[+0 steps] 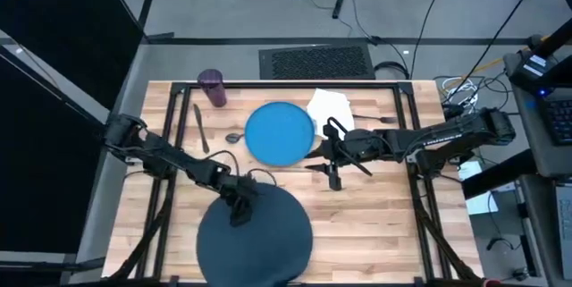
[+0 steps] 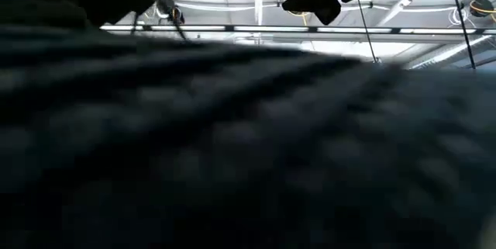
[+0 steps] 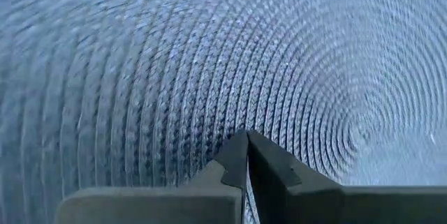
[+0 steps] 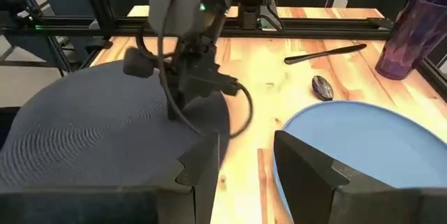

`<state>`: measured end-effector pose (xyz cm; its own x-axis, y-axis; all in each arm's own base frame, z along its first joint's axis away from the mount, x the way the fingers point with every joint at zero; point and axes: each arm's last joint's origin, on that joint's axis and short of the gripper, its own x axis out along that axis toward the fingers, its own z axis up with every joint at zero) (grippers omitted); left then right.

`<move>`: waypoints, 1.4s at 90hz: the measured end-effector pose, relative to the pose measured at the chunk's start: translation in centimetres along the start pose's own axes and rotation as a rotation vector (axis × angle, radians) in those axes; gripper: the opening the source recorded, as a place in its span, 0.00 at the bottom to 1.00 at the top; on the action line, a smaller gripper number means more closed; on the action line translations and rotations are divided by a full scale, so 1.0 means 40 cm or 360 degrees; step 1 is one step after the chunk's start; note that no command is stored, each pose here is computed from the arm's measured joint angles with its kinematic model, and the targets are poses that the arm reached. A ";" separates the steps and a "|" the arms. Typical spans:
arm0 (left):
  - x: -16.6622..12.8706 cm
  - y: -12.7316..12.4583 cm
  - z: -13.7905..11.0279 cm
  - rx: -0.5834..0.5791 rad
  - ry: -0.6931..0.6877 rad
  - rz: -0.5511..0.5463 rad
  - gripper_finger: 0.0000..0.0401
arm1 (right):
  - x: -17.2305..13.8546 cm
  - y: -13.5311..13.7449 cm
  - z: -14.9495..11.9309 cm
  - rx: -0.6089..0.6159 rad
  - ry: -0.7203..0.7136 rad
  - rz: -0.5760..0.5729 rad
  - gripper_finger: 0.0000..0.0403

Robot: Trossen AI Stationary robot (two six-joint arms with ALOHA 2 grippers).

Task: Set table place
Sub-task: Move the blue placemat to the center of the table

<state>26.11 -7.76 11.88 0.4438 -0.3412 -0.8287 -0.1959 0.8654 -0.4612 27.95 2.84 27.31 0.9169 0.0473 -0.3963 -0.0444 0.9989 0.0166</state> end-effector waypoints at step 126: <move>0.046 0.020 0.321 0.0467 -0.0442 -0.0098 0.00 | -0.076 -0.023 -0.009 0.0084 0.0150 -0.0403 0.31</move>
<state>38.01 -2.97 14.04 0.6740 -0.3183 -0.6667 0.0782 0.9281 -0.3640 25.05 1.78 28.17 0.8553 -0.2018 -0.4773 0.2044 0.9778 -0.0471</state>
